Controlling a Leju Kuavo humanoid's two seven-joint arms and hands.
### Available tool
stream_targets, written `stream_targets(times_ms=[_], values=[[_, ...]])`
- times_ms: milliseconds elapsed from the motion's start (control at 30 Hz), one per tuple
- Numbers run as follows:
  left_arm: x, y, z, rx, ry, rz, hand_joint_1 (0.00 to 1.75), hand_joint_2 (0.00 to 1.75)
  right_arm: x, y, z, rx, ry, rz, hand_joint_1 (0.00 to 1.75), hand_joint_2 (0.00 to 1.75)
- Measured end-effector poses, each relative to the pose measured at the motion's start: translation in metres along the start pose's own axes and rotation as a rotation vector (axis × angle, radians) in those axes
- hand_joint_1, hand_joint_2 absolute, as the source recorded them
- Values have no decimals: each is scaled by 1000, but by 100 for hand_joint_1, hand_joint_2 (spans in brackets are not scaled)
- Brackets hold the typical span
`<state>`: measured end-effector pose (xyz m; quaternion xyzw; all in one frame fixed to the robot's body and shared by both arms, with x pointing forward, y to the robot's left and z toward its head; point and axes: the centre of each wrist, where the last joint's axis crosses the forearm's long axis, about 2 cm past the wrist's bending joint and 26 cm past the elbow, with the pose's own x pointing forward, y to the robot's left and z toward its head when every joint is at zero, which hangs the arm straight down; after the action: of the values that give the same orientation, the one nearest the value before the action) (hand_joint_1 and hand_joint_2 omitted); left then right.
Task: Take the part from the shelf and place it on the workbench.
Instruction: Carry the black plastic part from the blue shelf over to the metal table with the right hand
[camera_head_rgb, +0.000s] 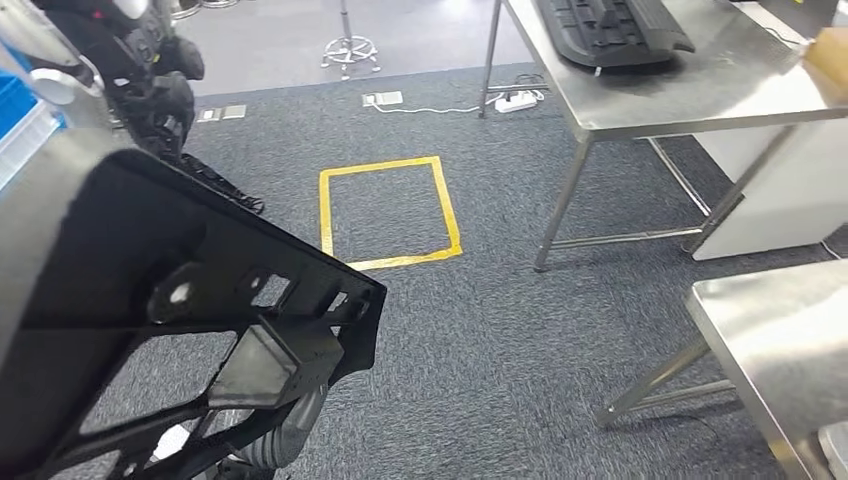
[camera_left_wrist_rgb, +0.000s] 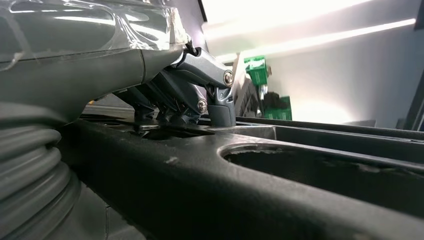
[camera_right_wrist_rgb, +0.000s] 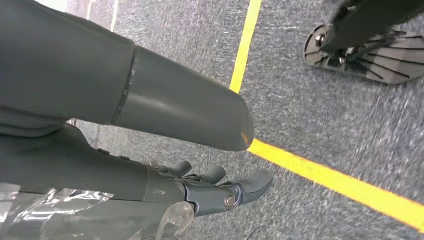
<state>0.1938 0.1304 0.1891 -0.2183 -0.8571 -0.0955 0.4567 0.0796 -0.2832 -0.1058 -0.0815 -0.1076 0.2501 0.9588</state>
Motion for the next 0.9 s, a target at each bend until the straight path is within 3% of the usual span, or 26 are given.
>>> stream_targets(times_ms=[900], values=[[1, 0, 0, -6, -1, 0, 175, 175, -2, 3, 0, 5, 5, -10, 0, 0]])
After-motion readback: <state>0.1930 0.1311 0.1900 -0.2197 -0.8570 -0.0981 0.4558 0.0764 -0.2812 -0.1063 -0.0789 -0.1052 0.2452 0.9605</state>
